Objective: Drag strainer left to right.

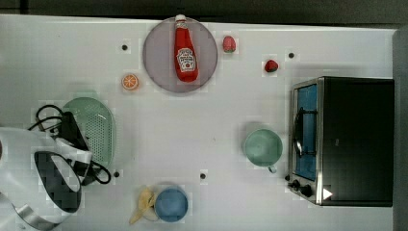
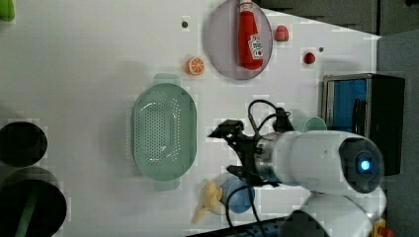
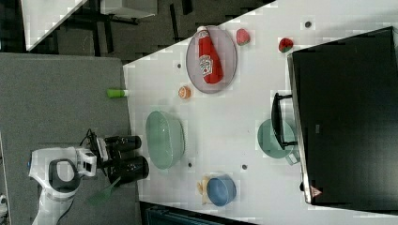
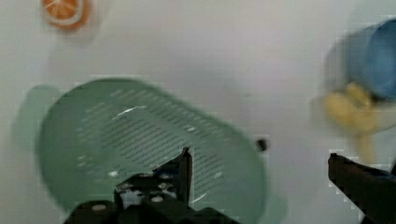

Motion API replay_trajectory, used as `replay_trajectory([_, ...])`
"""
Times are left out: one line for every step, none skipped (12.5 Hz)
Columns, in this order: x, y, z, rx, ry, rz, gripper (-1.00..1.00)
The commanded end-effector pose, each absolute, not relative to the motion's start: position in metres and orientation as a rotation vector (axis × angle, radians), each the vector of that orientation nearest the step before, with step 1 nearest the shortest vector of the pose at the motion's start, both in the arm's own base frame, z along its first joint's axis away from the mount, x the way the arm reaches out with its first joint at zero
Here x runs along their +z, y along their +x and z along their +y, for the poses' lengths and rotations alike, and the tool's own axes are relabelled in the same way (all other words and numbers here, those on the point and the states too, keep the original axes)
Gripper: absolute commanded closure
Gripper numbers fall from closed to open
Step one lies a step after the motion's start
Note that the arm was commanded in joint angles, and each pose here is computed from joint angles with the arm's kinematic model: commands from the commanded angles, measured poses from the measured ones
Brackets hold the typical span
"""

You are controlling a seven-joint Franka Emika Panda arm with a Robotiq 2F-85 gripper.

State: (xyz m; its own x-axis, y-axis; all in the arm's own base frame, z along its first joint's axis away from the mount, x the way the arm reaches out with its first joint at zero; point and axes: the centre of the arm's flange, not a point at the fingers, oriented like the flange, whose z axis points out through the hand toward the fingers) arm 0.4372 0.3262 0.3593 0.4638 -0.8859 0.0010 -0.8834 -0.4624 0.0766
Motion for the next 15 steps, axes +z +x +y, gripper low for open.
replay_trajectory([0.339,0.458,0.332,-0.127,2.389,-2.032,-1.00])
replay_trajectory([0.318,0.461,0.337,-0.167,2.355,-2.081,-1.00])
replay_trajectory([0.296,0.464,0.341,-0.201,2.332,-2.116,-1.00])
replay_trajectory([0.275,0.467,0.342,-0.221,2.325,-2.132,-1.00])
replay_trajectory([0.256,0.471,0.340,-0.227,2.335,-2.136,-1.00])
replay_trajectory([0.238,0.474,0.339,-0.247,2.336,-2.150,-1.00])
replay_trajectory([0.222,0.475,0.338,-0.273,2.329,-2.169,-1.00])
replay_trajectory([0.208,0.476,0.336,-0.293,2.319,-2.181,-1.00])
replay_trajectory([0.196,0.477,0.334,-0.304,2.313,-2.195,-1.00])
replay_trajectory([0.187,0.478,0.333,-0.303,2.317,-2.208,-1.00])
replay_trajectory([0.179,0.480,0.330,-0.289,2.326,-2.208,-1.00])
replay_trajectory([0.171,0.480,0.325,-0.262,2.333,-2.191,-1.00])
replay_trajectory([0.163,0.479,0.318,-0.237,2.333,-2.171,-1.00])
replay_trajectory([0.158,0.479,0.312,-0.217,2.334,-2.164,-1.00])
replay_trajectory([0.153,0.476,0.306,-0.215,2.318,-2.161,-1.00])
